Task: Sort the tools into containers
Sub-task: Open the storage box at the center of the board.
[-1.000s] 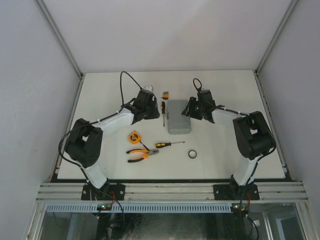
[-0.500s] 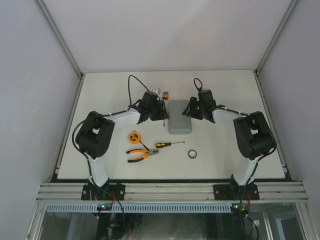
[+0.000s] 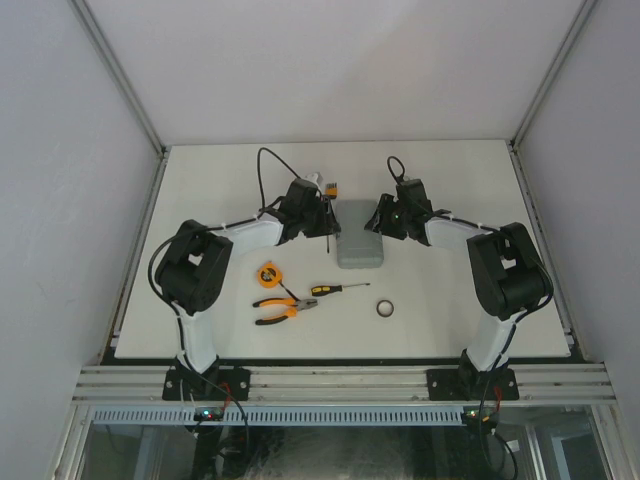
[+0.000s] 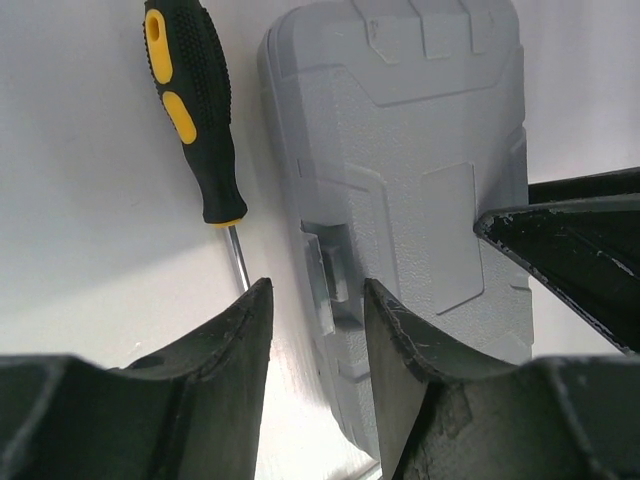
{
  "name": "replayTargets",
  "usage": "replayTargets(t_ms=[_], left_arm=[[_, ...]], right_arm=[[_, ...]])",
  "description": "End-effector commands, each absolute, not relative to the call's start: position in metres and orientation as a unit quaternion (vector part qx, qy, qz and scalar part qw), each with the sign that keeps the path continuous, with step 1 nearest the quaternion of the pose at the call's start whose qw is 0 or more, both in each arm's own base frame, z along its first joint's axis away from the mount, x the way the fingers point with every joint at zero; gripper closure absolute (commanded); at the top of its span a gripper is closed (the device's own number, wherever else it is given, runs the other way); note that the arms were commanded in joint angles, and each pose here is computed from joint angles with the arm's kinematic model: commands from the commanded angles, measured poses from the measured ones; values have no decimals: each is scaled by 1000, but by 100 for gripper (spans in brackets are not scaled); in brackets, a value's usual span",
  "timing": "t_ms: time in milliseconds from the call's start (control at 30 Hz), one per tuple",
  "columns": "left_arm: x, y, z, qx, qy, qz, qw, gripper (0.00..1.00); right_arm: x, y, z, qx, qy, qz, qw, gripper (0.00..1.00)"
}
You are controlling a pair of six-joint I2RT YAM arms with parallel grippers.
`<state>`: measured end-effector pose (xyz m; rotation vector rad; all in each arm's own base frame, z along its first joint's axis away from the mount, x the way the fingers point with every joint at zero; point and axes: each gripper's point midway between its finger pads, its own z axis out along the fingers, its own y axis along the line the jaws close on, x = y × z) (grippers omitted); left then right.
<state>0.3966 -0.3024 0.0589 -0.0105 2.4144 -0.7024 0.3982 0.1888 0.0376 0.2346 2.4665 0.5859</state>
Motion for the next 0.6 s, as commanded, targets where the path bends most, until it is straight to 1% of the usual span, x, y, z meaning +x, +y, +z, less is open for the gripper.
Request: replayTargets(t_ms=[0,267,567], left_arm=[[412,-305,69,-14,908,-263,327,55],[410,-294,65,-28,908,-264,325,57],[403,-298,61,-21,904,-286,318,57]], right_arm=[[349,143,-18,74,970,107,207,92],[350,145,-19,71,970,107,205,92],[349,145,-19,68,971,105,203,92]])
